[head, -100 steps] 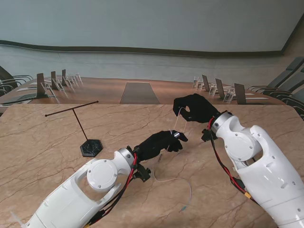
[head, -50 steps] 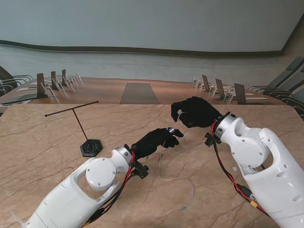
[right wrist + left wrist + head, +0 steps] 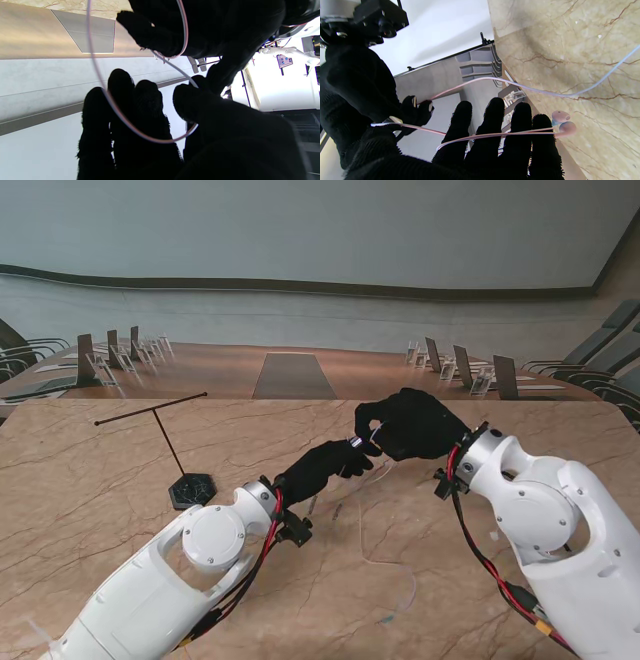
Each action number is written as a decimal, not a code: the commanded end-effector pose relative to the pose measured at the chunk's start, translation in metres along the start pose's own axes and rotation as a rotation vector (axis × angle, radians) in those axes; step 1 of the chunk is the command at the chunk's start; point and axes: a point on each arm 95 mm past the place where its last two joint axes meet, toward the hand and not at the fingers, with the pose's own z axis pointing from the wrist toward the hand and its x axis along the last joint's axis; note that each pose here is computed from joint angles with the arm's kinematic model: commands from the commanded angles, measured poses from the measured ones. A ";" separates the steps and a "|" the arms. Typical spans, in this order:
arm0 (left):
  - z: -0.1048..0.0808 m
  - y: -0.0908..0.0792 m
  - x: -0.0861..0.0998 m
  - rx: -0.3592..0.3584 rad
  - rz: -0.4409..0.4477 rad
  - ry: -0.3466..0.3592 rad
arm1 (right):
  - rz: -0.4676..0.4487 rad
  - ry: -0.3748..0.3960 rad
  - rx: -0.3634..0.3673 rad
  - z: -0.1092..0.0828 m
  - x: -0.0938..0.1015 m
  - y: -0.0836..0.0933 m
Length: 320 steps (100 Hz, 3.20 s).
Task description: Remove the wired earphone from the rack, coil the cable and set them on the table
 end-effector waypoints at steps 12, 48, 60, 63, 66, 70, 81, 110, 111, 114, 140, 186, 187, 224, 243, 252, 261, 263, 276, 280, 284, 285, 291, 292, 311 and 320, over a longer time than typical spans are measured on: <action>0.003 -0.006 0.003 0.029 -0.007 0.021 | -0.003 -0.005 0.011 -0.005 0.011 -0.004; 0.004 -0.018 0.009 0.071 -0.001 0.062 | -0.032 -0.101 -0.025 -0.014 0.011 -0.013; 0.005 -0.021 0.010 0.076 0.002 0.072 | -0.044 -0.114 -0.027 -0.016 0.010 -0.016; 0.005 -0.021 0.011 0.077 0.002 0.074 | -0.042 -0.112 -0.036 -0.017 0.010 -0.017; 0.006 -0.022 0.011 0.077 0.003 0.076 | -0.038 -0.106 -0.046 -0.017 0.009 -0.018; 0.006 -0.022 0.012 0.078 0.003 0.078 | -0.032 -0.095 -0.057 -0.018 0.009 -0.019; 0.007 -0.023 0.012 0.079 0.007 0.083 | -0.029 -0.074 -0.079 -0.021 0.009 -0.022; 0.008 -0.024 0.014 0.082 0.012 0.094 | 0.028 -0.130 -0.103 -0.025 0.009 -0.038; 0.008 -0.024 0.014 0.082 0.013 0.094 | 0.030 -0.132 -0.103 -0.025 0.009 -0.039; 0.008 -0.024 0.014 0.081 0.014 0.094 | 0.033 -0.140 -0.099 -0.025 0.008 -0.040; 0.008 -0.024 0.015 0.087 0.017 0.098 | 0.049 -0.142 -0.071 -0.025 0.005 -0.047; 0.006 -0.030 0.023 0.093 0.025 0.141 | 0.067 -0.268 -0.047 -0.038 -0.007 -0.065; 0.006 -0.030 0.023 0.093 0.026 0.143 | 0.069 -0.273 -0.041 -0.038 -0.008 -0.066; 0.006 -0.027 0.035 0.066 0.038 0.169 | 0.120 -0.375 0.172 -0.030 -0.024 -0.109; 0.008 -0.020 0.040 0.036 0.036 0.165 | 0.187 -0.387 0.234 -0.008 -0.029 -0.136; 0.009 -0.016 0.042 0.023 0.032 0.163 | 0.215 -0.381 0.246 0.002 -0.029 -0.145; 0.011 -0.013 0.043 0.014 0.024 0.162 | 0.230 -0.371 0.261 0.010 -0.027 -0.151; 0.011 -0.013 0.043 0.012 0.022 0.162 | 0.232 -0.369 0.264 0.012 -0.027 -0.152; 0.014 -0.008 0.045 -0.004 0.004 0.164 | 0.243 -0.363 0.257 0.021 -0.026 -0.157; 0.015 -0.006 0.046 -0.008 -0.002 0.165 | 0.248 -0.367 0.254 0.024 -0.026 -0.157; 0.015 -0.004 0.046 -0.014 -0.007 0.165 | 0.256 -0.371 0.245 0.026 -0.027 -0.158; 0.015 -0.004 0.047 -0.016 -0.009 0.165 | 0.257 -0.372 0.242 0.027 -0.027 -0.159; 0.016 -0.001 0.047 -0.023 -0.018 0.165 | 0.269 -0.384 0.227 0.030 -0.028 -0.160; 0.016 -0.001 0.047 -0.025 -0.020 0.165 | 0.271 -0.386 0.224 0.030 -0.028 -0.160; 0.015 0.006 0.050 -0.043 -0.045 0.168 | 0.250 -0.405 0.191 0.038 -0.036 -0.164; 0.014 0.007 0.050 -0.043 -0.048 0.168 | 0.239 -0.414 0.173 0.039 -0.040 -0.167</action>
